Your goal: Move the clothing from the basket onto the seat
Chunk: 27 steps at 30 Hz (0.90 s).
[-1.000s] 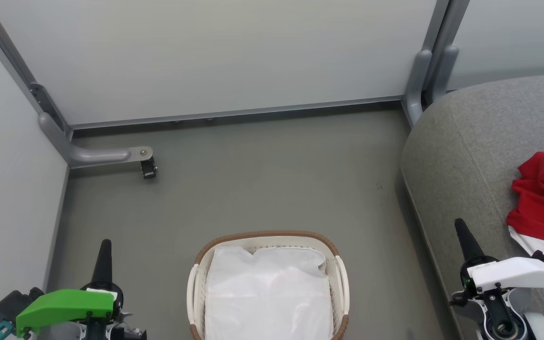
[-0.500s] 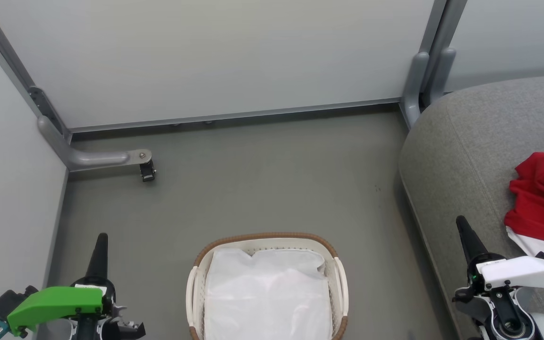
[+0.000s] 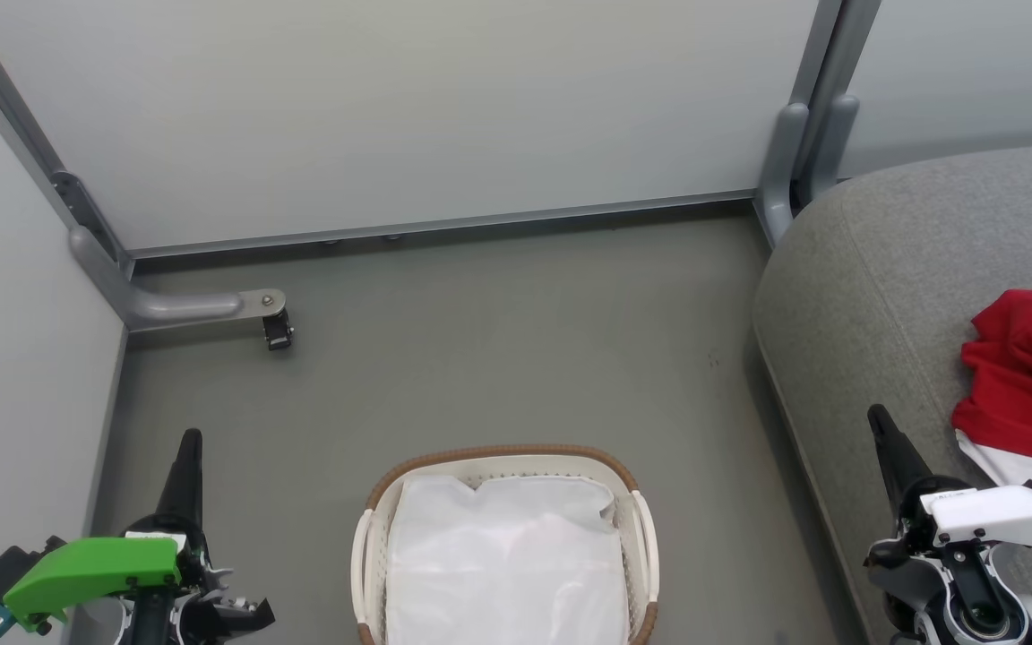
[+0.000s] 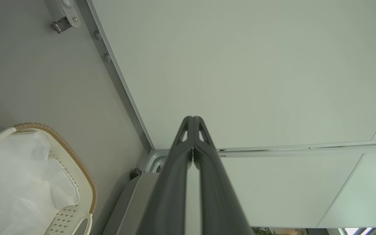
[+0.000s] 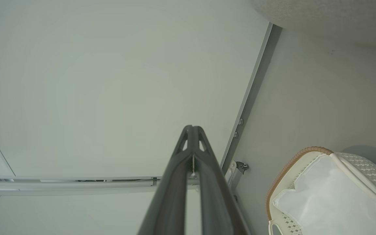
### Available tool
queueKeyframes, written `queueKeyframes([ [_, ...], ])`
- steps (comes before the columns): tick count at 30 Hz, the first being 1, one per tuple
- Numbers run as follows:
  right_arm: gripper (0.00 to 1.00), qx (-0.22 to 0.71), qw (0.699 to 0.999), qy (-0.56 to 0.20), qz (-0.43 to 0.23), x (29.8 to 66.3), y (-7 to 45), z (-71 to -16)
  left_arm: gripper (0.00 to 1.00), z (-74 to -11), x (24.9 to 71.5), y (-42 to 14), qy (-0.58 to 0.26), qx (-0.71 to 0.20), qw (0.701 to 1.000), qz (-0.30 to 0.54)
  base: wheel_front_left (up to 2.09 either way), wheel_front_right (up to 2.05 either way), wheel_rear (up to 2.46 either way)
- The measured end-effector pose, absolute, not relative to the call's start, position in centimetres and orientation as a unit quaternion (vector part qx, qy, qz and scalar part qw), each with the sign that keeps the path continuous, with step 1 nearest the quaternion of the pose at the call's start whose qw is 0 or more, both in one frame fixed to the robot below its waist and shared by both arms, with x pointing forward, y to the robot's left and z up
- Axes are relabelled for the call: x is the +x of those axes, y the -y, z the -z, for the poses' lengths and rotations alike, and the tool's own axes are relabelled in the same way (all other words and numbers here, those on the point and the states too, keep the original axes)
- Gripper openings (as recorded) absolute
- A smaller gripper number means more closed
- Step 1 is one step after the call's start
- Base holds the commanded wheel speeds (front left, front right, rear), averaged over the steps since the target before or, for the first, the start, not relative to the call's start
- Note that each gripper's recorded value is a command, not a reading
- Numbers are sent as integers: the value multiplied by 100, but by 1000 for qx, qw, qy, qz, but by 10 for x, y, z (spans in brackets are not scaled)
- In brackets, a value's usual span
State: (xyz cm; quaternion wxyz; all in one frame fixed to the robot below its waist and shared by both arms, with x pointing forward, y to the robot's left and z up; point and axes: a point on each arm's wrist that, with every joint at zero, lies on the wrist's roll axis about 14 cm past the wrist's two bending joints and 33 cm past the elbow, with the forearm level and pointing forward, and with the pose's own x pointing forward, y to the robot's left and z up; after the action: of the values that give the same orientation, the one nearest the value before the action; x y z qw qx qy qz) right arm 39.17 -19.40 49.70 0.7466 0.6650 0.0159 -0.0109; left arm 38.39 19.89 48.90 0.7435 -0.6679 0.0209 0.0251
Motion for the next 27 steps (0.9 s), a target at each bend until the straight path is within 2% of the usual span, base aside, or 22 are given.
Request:
queueKeyframes([
  [18, 0, 709, 705, 0, -1, 390, 199, -508, 0, -502, 387, -199, -5, -709, 705, -6, 0, 0, 0],
  [27, 0, 709, 705, 0, -1, 390, 199, -508, 0, -504, 387, -199, -4, -709, 705, -4, 0, 0, 0],
])
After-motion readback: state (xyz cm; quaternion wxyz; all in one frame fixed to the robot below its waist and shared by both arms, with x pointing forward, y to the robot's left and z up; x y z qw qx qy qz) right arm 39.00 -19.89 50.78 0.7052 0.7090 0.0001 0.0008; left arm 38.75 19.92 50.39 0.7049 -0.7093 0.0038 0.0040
